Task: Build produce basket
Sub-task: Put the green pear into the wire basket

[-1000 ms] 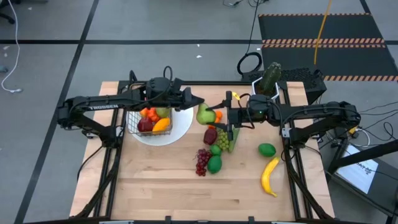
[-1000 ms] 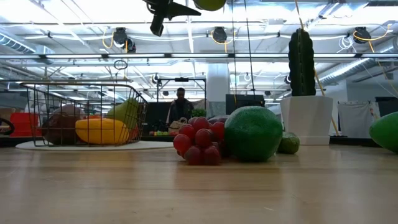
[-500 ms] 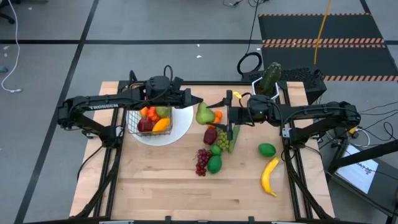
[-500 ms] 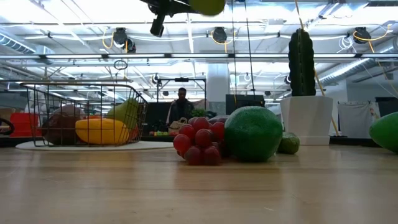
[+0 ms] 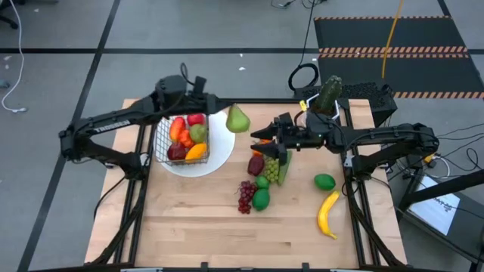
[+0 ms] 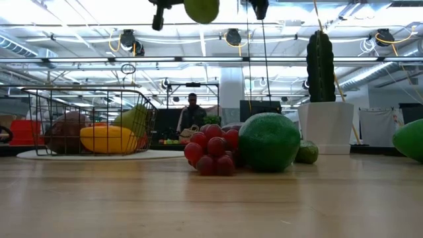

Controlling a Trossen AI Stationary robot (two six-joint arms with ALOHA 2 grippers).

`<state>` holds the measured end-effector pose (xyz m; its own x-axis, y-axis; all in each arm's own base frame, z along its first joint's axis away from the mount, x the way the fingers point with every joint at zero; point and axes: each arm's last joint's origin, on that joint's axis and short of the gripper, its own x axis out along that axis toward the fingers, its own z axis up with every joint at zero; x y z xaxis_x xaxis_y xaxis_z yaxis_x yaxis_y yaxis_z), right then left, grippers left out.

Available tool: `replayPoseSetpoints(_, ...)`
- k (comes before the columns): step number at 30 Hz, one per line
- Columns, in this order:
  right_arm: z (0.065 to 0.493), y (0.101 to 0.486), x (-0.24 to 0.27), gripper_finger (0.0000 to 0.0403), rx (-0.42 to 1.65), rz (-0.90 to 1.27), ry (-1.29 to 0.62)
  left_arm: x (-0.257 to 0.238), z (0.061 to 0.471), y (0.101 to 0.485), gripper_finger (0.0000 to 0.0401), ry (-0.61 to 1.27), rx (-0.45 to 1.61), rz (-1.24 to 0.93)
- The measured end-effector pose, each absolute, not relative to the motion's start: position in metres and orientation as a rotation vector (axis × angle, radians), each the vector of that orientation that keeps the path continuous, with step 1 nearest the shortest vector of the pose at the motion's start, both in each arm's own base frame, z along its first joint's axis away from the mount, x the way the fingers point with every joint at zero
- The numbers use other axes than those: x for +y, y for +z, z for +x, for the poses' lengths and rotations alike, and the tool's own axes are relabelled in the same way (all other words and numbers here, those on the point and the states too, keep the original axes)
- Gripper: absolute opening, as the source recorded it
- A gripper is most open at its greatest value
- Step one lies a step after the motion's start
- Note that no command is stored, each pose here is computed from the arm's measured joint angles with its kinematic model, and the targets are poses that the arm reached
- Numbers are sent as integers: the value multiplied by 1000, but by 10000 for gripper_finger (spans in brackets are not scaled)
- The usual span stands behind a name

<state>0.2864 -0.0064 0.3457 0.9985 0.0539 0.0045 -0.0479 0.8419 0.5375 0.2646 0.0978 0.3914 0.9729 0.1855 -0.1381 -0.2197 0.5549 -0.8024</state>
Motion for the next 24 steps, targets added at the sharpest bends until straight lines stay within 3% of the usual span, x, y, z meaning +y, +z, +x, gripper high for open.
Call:
replayPoseSetpoints(8, 286, 357, -2, 281, -77, 886, 134, 86, 233, 418, 10, 200, -31, -754)
replayPoseSetpoints(14, 285, 357, 15, 281, -41, 942, 187, 60, 215, 427, 6, 127, -3, -691)
replayPoseSetpoints(24, 285, 346, 30, 281, 52, 922, 122, 2, 201, 433, 5, 42, 36, -565)
